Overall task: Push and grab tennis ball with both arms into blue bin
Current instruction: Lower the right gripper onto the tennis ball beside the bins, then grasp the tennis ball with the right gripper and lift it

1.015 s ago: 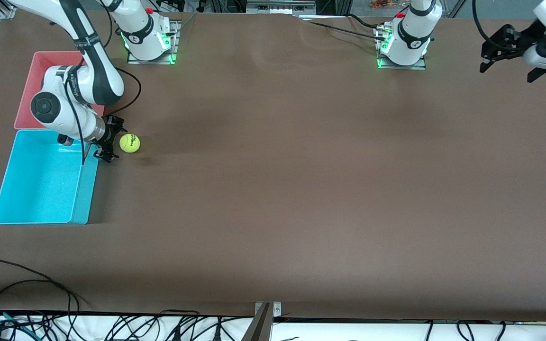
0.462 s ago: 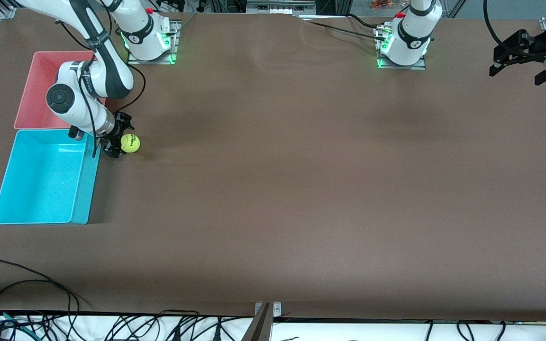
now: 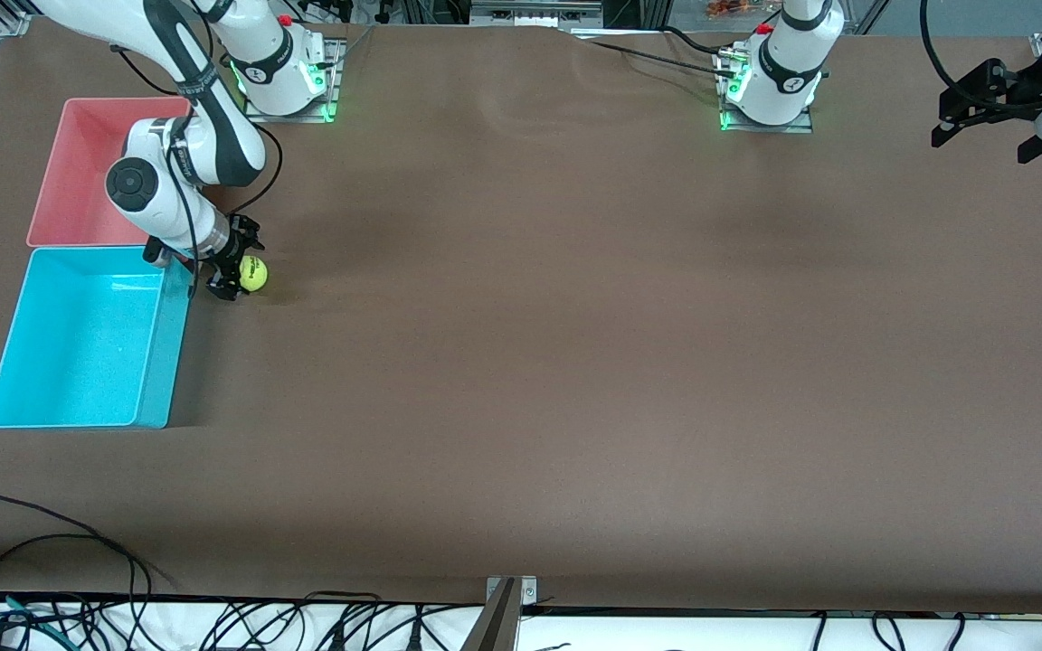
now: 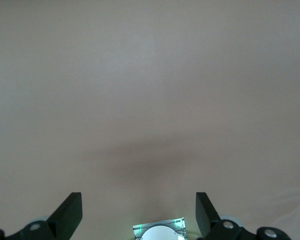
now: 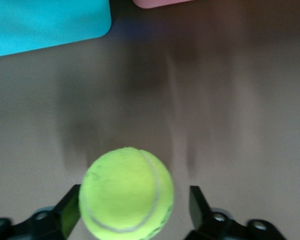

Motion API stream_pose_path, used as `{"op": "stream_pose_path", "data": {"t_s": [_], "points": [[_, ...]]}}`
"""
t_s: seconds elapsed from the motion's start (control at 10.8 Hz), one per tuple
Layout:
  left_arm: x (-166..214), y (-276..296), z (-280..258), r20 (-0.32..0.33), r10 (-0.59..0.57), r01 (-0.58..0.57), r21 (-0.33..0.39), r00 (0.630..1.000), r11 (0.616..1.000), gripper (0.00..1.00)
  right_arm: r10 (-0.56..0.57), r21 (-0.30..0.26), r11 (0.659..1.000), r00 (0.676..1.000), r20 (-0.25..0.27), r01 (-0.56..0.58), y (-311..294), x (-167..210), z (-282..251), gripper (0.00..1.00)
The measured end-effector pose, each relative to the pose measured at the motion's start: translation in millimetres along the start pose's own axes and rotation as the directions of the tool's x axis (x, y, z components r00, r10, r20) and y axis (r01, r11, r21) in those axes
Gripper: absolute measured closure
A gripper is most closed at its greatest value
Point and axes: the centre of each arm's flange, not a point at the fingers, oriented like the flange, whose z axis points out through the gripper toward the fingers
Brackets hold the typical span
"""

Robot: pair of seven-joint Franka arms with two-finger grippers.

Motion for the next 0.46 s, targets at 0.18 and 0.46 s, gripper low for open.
{"op": "stream_pose_path", "data": {"t_s": [0.18, 0.46], "points": [[0.0, 0.2, 0.0, 0.000, -0.023, 0.023, 0.000, 1.000, 1.000, 0.00, -0.004, 0.005, 1.000, 1.000, 0.001, 0.004, -0.1, -1.8, -0.7, 0.33], [2.8, -0.1, 3.5, 0.007, -0.032, 0.032, 0.000, 0.999, 0.999, 0.00, -0.020, 0.012, 1.000, 1.000, 0.001, 0.020, 0.4, -9.0, -2.4, 0.33]]}}
